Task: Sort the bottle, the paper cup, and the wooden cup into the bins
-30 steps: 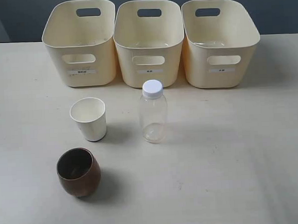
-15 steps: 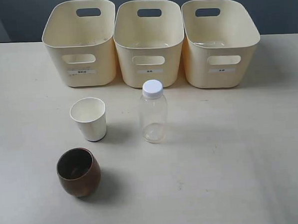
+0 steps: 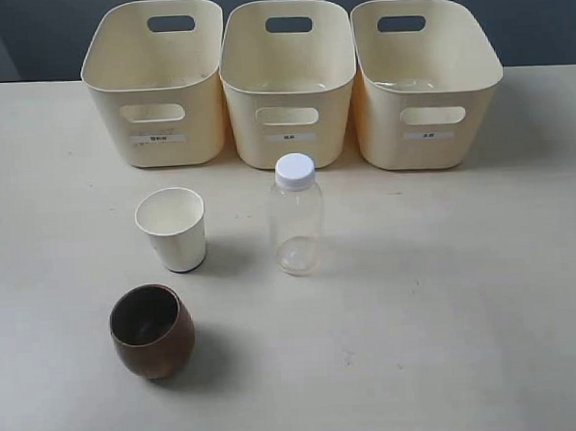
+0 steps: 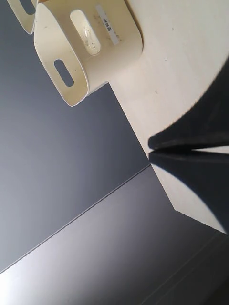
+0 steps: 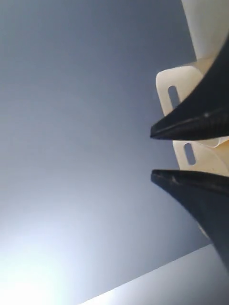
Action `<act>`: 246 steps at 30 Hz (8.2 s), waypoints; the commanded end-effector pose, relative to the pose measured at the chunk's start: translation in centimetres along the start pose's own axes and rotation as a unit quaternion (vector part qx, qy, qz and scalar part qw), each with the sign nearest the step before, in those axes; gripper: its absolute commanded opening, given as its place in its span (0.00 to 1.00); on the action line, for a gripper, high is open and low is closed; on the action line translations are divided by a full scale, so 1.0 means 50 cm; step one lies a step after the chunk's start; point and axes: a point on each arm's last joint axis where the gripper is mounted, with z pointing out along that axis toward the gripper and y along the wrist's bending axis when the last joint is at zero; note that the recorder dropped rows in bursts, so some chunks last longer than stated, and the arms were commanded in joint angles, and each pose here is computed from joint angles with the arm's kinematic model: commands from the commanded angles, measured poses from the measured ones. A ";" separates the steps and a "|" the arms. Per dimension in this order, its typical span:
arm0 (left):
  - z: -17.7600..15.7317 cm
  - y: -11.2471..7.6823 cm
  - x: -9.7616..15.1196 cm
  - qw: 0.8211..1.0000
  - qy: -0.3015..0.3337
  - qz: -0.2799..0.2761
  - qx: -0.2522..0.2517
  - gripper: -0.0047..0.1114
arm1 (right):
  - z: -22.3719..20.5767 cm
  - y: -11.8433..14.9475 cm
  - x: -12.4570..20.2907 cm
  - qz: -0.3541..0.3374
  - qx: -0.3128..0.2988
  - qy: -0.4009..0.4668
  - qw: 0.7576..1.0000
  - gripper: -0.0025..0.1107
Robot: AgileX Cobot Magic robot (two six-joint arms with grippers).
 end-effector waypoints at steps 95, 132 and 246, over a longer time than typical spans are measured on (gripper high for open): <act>-0.001 0.000 -0.001 1.000 -0.004 -0.005 -0.001 0.04 | 0.502 0.196 0.356 -0.218 -0.276 0.531 0.771 0.70; -0.001 0.000 -0.001 1.000 -0.004 -0.005 -0.001 0.04 | 0.502 0.183 0.387 -0.224 -0.269 0.549 0.759 0.35; -0.001 0.000 -0.001 1.000 -0.004 -0.005 -0.001 0.04 | 0.735 0.414 0.546 -0.316 -0.201 0.281 0.884 0.03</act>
